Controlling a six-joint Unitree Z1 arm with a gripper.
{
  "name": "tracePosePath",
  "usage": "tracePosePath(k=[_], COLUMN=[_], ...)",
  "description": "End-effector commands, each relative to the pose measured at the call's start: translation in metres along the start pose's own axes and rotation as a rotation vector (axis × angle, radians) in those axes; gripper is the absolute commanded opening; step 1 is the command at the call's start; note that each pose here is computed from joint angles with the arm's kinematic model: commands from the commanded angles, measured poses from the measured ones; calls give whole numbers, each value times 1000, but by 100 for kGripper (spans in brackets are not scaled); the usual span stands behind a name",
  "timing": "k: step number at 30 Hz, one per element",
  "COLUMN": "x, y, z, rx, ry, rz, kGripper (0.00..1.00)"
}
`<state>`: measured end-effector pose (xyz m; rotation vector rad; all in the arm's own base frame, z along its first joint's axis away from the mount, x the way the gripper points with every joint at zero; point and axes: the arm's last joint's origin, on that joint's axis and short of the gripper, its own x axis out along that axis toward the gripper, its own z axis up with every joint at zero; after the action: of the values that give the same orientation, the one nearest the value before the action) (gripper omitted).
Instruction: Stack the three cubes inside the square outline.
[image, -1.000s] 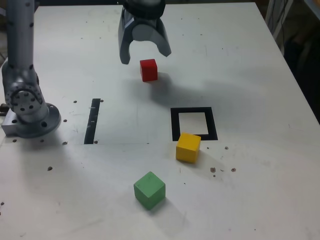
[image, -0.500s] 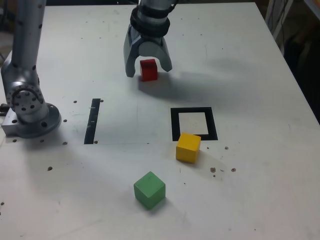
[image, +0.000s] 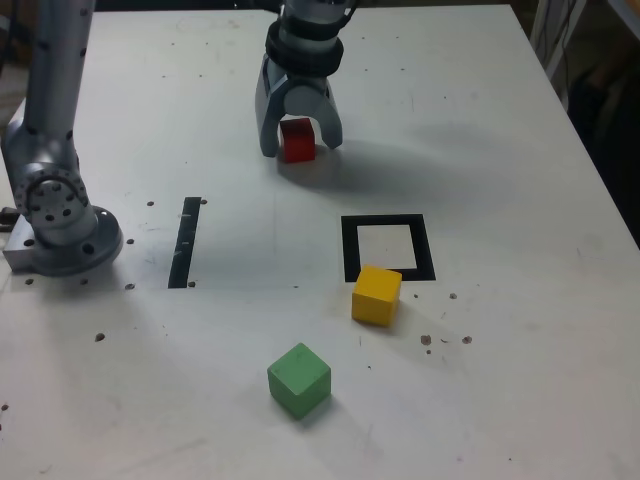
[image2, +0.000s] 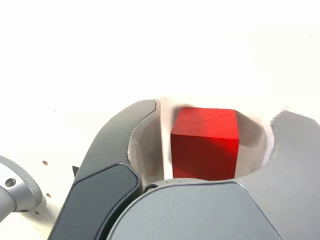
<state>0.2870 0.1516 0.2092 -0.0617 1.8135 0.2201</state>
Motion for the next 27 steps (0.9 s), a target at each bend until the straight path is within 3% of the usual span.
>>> tracePosePath(k=[1, 6, 13, 20, 27], x=[-1, -1, -1, -5, -26], y=[2, 4, 4, 4, -10], z=[2, 4, 7, 6, -1], rx=[0, -2, 14, 11, 27], ry=[-10, -22, -43, -62, -62], rz=[-11, -31, -54, -49, -41], kGripper=[56, 44, 38, 30, 29])
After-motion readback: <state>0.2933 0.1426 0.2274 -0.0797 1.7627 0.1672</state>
